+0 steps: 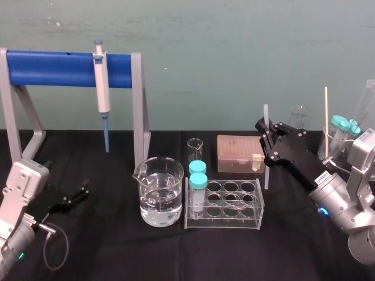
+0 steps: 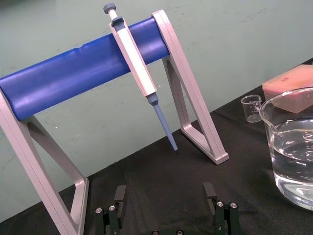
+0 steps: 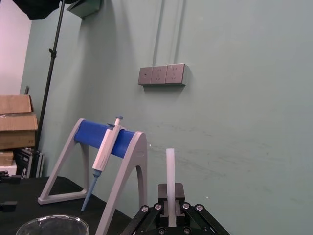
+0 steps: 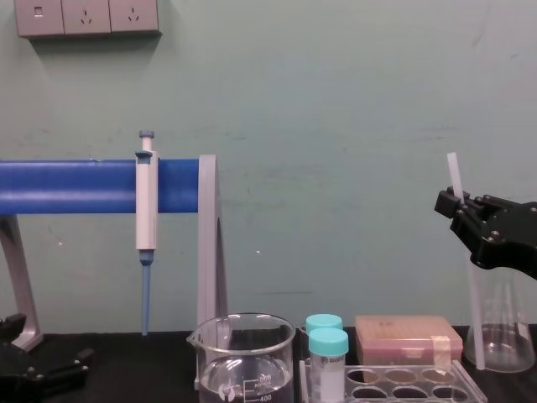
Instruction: Pick up the stirring rod with one hand, then place it down.
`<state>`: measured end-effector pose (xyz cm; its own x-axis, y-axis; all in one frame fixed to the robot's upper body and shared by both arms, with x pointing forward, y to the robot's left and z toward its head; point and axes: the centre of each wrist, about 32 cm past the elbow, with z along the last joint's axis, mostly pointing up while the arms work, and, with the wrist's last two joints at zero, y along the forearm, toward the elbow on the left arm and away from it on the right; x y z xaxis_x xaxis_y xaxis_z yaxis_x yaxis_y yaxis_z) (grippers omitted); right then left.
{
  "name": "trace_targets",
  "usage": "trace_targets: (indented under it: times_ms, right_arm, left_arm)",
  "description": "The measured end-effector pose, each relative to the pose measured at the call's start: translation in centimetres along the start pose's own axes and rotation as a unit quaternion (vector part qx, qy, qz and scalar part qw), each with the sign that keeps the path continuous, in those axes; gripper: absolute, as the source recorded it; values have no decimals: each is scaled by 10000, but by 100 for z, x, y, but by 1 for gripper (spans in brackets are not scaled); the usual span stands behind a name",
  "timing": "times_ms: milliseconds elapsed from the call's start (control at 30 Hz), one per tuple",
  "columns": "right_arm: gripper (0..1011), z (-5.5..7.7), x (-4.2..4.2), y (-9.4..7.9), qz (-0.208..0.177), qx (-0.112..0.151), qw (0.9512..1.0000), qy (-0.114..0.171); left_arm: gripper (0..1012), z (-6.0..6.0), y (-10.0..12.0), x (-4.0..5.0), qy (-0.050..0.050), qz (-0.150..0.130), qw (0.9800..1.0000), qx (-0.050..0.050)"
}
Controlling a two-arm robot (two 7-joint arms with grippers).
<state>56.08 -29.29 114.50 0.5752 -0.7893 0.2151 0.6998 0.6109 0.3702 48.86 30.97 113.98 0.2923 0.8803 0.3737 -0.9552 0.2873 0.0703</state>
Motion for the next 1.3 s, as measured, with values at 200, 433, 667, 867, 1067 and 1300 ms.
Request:
trace_targets:
  times_ms: [200,433,667,867,1067,1300]
  right_arm:
    - [72,0,0,0,0,0,10000,0]
    - [72,0,0,0,-1,0,10000,0]
    - [72,0,0,0,-1,0,10000,0]
    - [72,0,0,0,0,0,10000,0]
    - [72,0,0,0,-1,0,10000,0]
    - [72,0,0,0,0,0,10000,0]
  left_arm:
    - [1000,0,0,0,0,0,10000,0]
    - [1000,0,0,0,0,0,10000,0]
    - [1000,0,0,0,0,0,10000,0]
    - [1000,0,0,0,0,0,10000,0]
    - [1000,0,0,0,0,0,10000,0]
    - [1000,0,0,0,0,0,10000,0]
